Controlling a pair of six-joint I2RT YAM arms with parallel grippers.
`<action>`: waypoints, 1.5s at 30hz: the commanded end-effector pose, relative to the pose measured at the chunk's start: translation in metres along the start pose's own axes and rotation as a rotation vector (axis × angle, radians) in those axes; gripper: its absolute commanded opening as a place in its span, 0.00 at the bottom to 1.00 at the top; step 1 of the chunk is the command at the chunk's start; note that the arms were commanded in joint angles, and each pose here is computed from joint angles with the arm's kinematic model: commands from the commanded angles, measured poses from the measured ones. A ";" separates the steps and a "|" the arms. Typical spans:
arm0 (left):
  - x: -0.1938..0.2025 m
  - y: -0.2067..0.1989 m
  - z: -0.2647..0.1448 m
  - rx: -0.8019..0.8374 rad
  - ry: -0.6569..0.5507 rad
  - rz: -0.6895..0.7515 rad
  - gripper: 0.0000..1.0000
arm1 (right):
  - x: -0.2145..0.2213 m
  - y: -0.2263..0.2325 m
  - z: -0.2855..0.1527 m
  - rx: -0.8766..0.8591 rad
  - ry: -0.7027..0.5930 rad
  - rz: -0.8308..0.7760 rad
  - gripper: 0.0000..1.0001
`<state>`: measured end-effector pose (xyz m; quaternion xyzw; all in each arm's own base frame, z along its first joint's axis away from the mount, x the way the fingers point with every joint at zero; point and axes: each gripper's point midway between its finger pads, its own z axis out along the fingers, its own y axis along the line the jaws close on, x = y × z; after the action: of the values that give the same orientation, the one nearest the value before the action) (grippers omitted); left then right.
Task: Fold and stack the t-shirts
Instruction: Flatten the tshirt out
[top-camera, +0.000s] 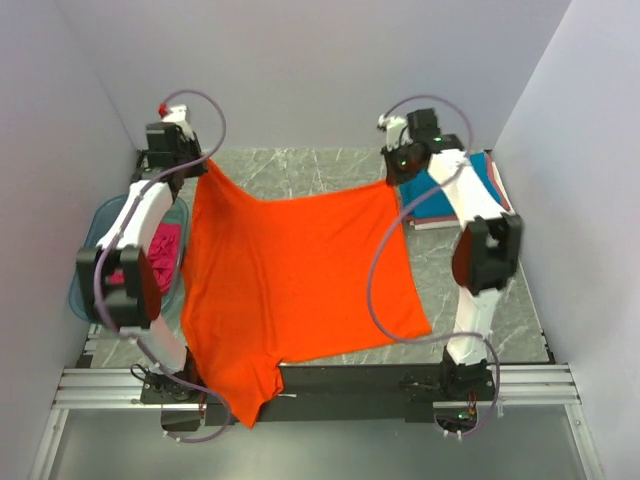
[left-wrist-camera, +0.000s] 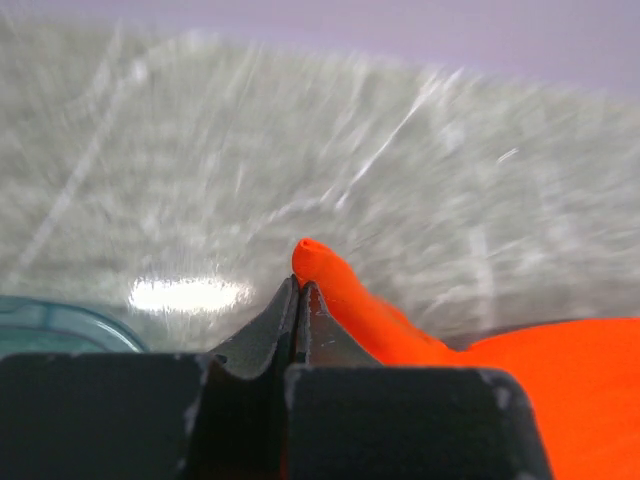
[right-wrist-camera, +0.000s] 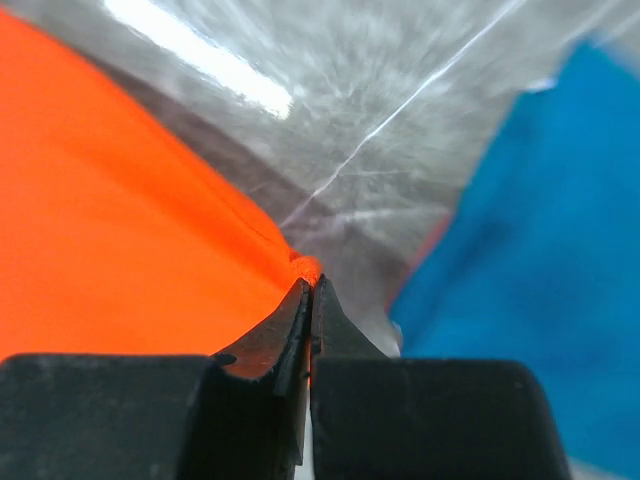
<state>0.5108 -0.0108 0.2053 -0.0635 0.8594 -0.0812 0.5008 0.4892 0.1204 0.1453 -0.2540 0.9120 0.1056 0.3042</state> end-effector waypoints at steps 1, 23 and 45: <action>-0.080 -0.029 -0.064 0.091 -0.269 -0.009 0.00 | -0.056 0.018 -0.104 0.059 -0.254 -0.118 0.00; -0.224 -0.099 -0.611 0.350 -1.412 -0.071 0.00 | -0.027 0.116 -0.614 0.645 -1.199 -0.347 0.00; -0.094 -0.063 -0.215 0.258 -0.621 -0.040 0.00 | 0.003 0.033 -0.318 0.487 -0.747 -0.306 0.00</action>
<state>0.3318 -0.0360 0.4670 -0.0540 0.5948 -0.1885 0.7796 0.2831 0.0302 0.4349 -0.2363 0.6929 -0.0856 0.6758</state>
